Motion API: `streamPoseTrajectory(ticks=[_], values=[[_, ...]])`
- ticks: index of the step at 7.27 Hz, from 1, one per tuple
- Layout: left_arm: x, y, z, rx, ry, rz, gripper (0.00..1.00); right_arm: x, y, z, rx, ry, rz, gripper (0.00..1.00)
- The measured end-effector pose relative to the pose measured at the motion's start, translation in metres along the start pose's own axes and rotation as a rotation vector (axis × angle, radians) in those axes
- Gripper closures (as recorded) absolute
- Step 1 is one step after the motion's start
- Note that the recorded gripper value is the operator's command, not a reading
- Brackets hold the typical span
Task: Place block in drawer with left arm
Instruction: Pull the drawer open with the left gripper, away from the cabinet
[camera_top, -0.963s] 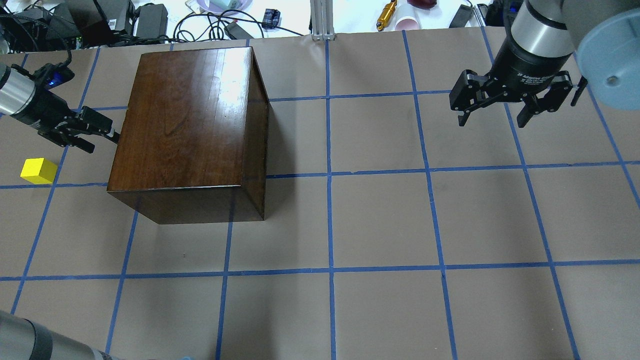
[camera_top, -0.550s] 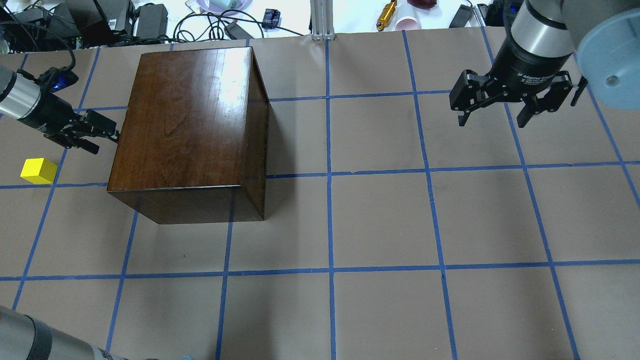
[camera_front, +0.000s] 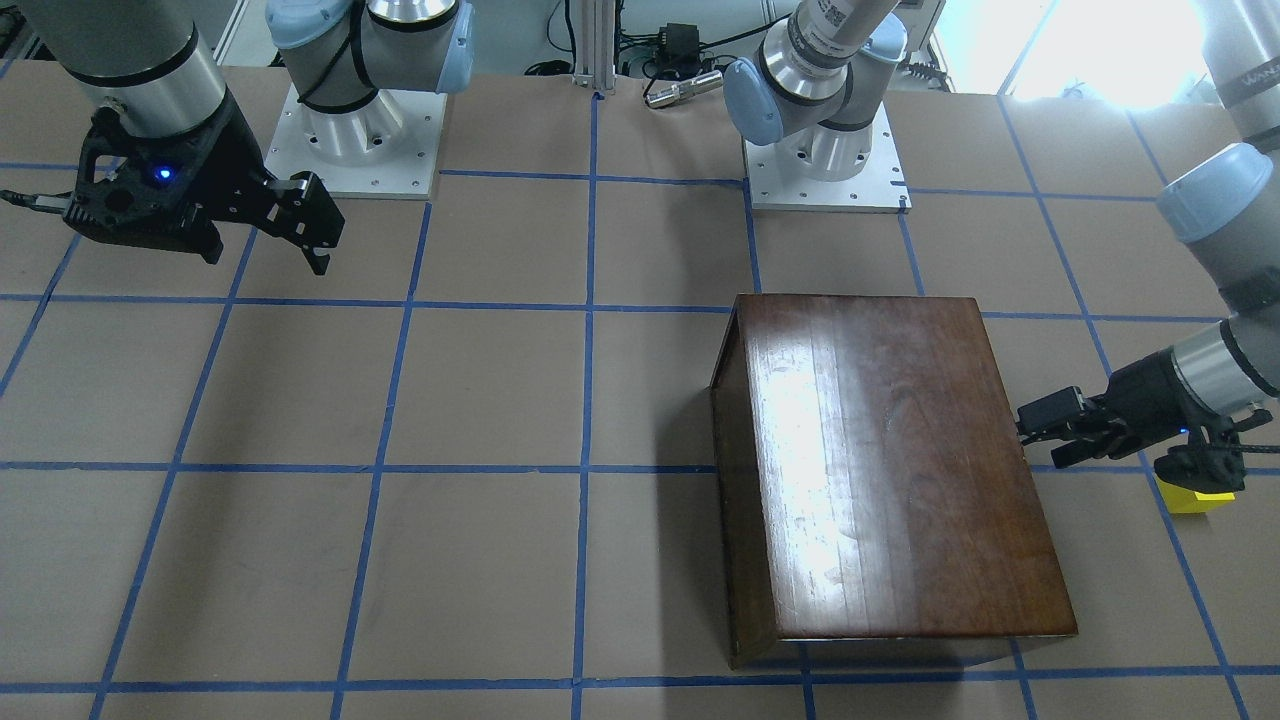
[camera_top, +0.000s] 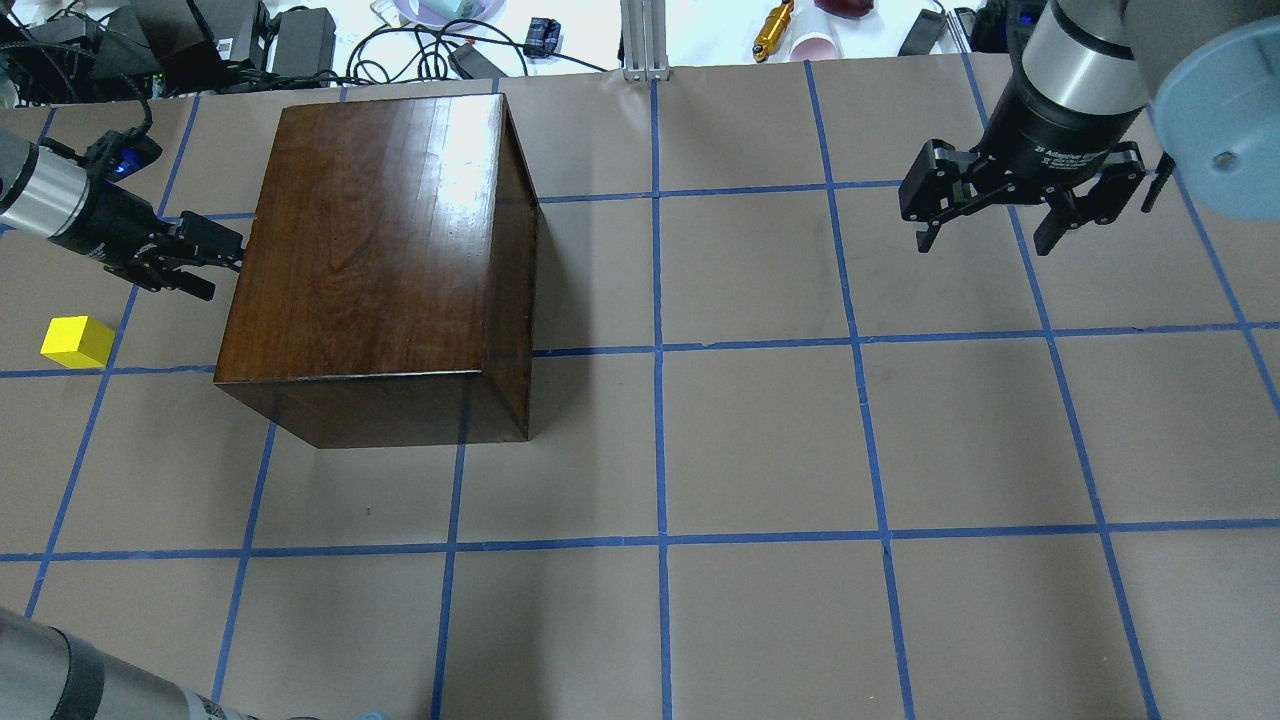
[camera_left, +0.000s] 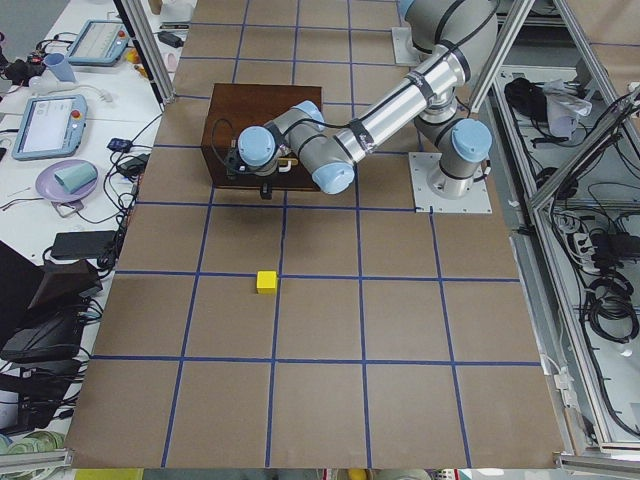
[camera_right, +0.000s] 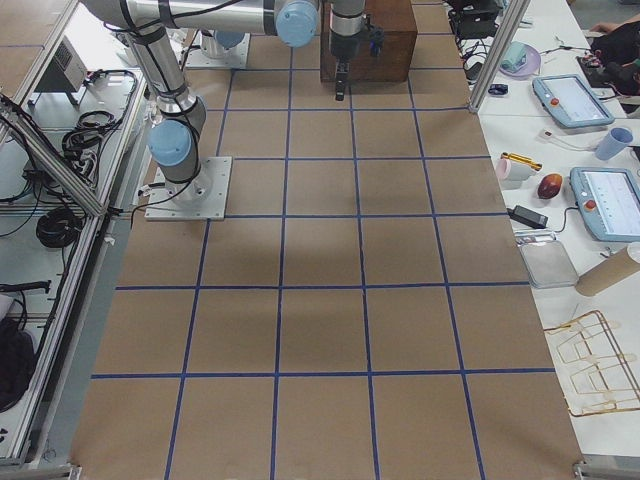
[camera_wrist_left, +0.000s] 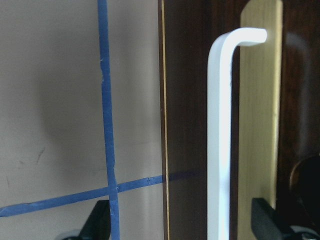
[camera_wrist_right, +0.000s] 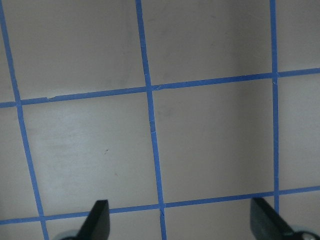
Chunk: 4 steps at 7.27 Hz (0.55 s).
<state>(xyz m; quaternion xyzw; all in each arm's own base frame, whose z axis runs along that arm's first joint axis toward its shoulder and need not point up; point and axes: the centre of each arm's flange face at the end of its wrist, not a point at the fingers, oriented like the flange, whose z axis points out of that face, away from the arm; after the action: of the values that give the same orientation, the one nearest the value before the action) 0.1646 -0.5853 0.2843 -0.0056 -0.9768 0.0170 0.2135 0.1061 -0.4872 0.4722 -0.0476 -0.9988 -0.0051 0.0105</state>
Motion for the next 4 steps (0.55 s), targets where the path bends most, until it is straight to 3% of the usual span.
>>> streamPoseTrajectory(ticks=[4], values=[[-0.0079, -0.0056, 0.0073, 0.014, -0.028, 0.005, 0.0, 0.0, 0.0, 0.0, 0.0, 0.0, 0.0, 0.0]])
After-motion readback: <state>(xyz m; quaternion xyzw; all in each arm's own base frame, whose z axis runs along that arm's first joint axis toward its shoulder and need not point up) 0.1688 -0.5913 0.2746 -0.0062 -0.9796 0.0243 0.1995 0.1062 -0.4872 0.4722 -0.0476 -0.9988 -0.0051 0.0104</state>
